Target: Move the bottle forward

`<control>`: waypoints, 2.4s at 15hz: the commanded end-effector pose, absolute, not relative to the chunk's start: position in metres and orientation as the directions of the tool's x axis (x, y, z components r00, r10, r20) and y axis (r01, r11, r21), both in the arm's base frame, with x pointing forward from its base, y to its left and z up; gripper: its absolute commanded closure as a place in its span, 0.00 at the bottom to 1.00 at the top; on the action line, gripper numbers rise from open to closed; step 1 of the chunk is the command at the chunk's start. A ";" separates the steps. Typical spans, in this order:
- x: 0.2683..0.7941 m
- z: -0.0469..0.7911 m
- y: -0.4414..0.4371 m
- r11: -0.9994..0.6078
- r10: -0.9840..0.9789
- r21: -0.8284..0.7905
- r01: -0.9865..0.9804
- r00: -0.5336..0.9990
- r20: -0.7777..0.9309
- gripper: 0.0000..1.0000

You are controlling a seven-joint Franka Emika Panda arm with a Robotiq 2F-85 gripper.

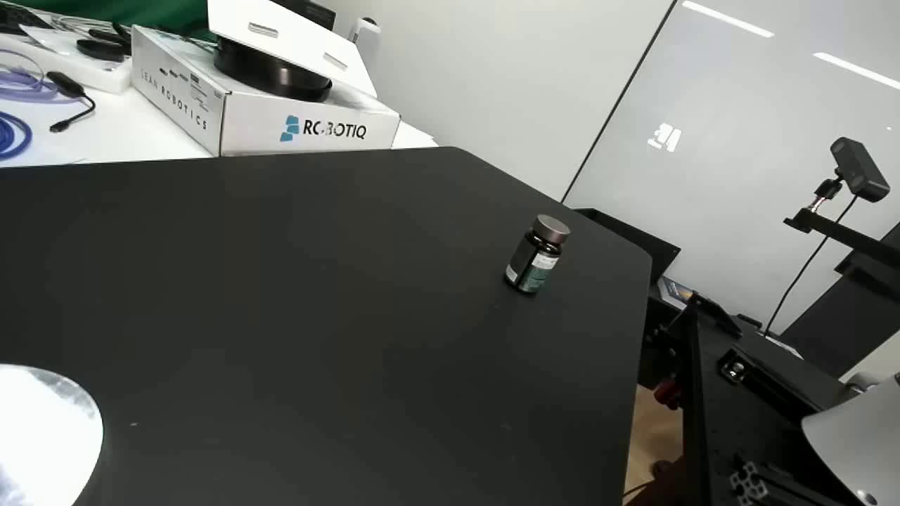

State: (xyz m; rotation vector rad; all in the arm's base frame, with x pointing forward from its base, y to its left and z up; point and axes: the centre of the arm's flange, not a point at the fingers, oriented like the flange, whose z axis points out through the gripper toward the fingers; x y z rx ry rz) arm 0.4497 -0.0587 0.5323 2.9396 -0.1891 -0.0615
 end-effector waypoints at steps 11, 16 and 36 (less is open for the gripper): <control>0.452 0.534 -0.055 -0.991 -0.106 0.087 -0.105 0.994 -0.004 0.00; 0.449 0.480 -0.043 -0.991 -0.092 -0.087 -0.097 0.994 -0.058 0.00; 0.469 0.329 -0.052 -0.989 -0.148 -0.003 -0.149 0.987 -0.056 0.00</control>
